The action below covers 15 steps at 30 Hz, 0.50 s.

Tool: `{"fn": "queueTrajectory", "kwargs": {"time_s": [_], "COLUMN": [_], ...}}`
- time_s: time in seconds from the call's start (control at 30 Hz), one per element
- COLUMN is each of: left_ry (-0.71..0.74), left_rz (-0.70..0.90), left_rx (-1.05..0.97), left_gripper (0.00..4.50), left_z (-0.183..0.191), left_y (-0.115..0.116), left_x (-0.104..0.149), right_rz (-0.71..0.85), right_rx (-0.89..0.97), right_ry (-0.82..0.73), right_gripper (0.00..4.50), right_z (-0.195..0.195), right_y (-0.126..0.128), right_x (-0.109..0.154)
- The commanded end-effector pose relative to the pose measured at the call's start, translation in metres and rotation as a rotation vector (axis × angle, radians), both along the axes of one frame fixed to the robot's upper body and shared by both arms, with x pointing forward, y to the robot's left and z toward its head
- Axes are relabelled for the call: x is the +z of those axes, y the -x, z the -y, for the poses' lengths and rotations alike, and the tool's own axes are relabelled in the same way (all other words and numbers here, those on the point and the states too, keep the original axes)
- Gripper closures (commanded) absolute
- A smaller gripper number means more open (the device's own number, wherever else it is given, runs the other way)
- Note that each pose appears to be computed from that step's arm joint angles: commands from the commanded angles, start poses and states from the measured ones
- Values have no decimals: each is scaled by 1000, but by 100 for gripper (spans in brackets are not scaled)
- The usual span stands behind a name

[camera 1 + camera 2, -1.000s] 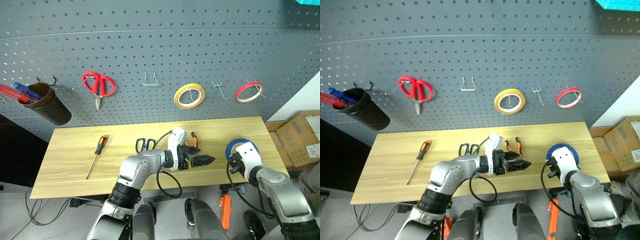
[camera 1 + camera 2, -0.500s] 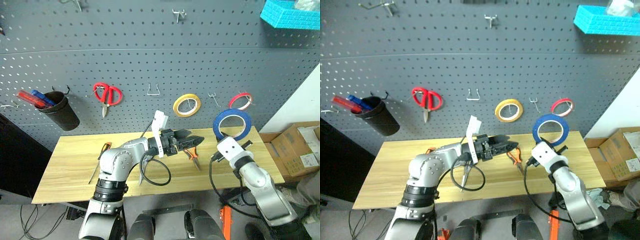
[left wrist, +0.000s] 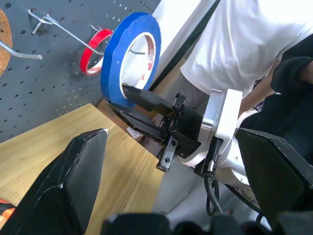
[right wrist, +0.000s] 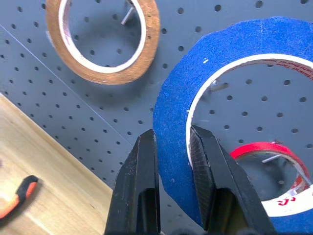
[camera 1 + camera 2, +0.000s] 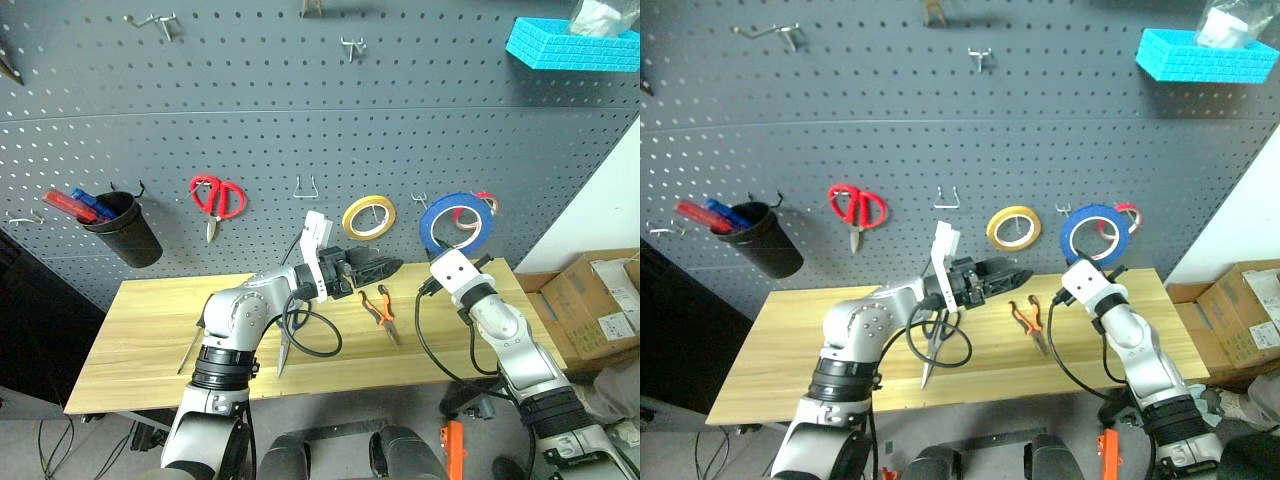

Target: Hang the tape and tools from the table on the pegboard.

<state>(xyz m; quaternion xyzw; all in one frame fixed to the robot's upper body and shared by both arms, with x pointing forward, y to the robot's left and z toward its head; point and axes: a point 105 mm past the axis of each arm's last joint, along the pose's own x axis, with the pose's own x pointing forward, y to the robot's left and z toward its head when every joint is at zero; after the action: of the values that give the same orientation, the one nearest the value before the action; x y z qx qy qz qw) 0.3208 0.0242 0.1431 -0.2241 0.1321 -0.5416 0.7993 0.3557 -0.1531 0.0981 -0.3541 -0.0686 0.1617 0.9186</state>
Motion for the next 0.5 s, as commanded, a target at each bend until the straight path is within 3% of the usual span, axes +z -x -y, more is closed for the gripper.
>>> {"fn": "queueTrajectory", "kwargs": {"time_s": [0.03,0.5], "left_ry": [12,7], "left_rz": [38,40], "left_rx": [3,12], "left_gripper": [0,0], "left_z": [-1,1], "left_y": [0,-5], "left_x": [8,7], "right_rz": [43,-112], "right_rx": [51,155], "right_ry": [-36,-148], "right_gripper": [397,397], "right_z": [-9,-17], "right_y": [-6,-37], "right_x": [16,14]}}
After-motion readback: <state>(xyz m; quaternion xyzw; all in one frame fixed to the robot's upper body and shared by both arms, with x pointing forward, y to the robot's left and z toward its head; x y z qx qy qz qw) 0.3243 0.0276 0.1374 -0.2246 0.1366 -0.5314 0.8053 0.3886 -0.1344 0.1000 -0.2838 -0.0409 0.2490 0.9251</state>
